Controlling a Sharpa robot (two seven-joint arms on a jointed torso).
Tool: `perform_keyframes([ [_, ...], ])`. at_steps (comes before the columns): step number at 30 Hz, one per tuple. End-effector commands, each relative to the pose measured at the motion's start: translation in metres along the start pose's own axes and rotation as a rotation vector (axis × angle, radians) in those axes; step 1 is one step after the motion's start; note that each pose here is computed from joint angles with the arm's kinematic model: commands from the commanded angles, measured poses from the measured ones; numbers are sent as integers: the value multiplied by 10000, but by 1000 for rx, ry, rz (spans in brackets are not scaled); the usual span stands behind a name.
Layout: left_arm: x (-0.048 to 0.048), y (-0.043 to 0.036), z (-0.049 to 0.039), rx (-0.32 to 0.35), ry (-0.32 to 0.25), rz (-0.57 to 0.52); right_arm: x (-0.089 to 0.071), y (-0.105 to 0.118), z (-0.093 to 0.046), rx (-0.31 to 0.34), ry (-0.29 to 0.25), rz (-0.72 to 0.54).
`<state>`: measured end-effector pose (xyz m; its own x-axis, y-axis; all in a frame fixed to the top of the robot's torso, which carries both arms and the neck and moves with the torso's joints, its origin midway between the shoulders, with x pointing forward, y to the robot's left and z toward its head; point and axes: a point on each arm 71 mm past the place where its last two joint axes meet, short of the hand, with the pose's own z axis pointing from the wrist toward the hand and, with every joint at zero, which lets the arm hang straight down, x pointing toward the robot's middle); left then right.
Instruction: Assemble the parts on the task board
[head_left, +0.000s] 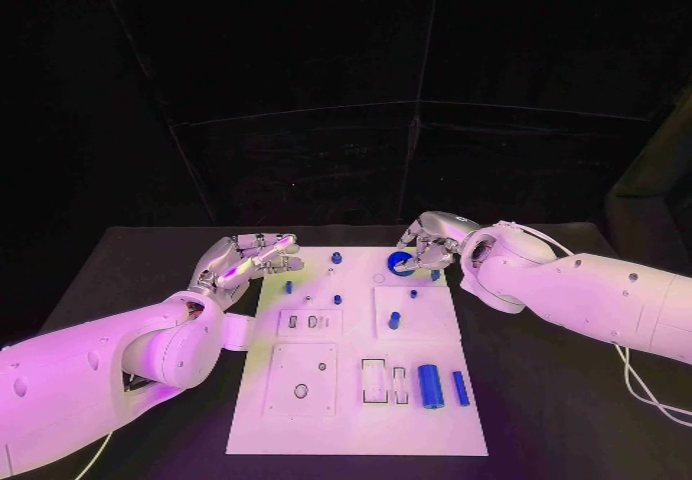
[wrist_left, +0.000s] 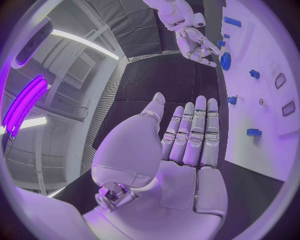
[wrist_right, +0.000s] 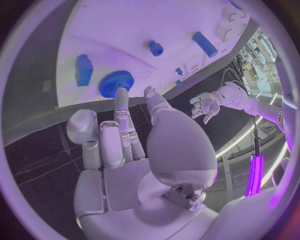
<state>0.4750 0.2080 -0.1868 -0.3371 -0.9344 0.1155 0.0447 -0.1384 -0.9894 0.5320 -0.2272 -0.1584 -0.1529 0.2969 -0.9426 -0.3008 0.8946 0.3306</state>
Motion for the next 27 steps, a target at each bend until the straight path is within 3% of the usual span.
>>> perform_keyframes([
  [1, 21, -7, 10, 6, 19, -5, 21, -69, -11, 63, 63, 56],
  [9, 30, 4, 19, 3, 22, -6, 53, -136, 25, 106, 106, 39],
  [27, 29, 18, 26, -3, 25, -8, 87, -37, 128, 102, 86, -1],
])
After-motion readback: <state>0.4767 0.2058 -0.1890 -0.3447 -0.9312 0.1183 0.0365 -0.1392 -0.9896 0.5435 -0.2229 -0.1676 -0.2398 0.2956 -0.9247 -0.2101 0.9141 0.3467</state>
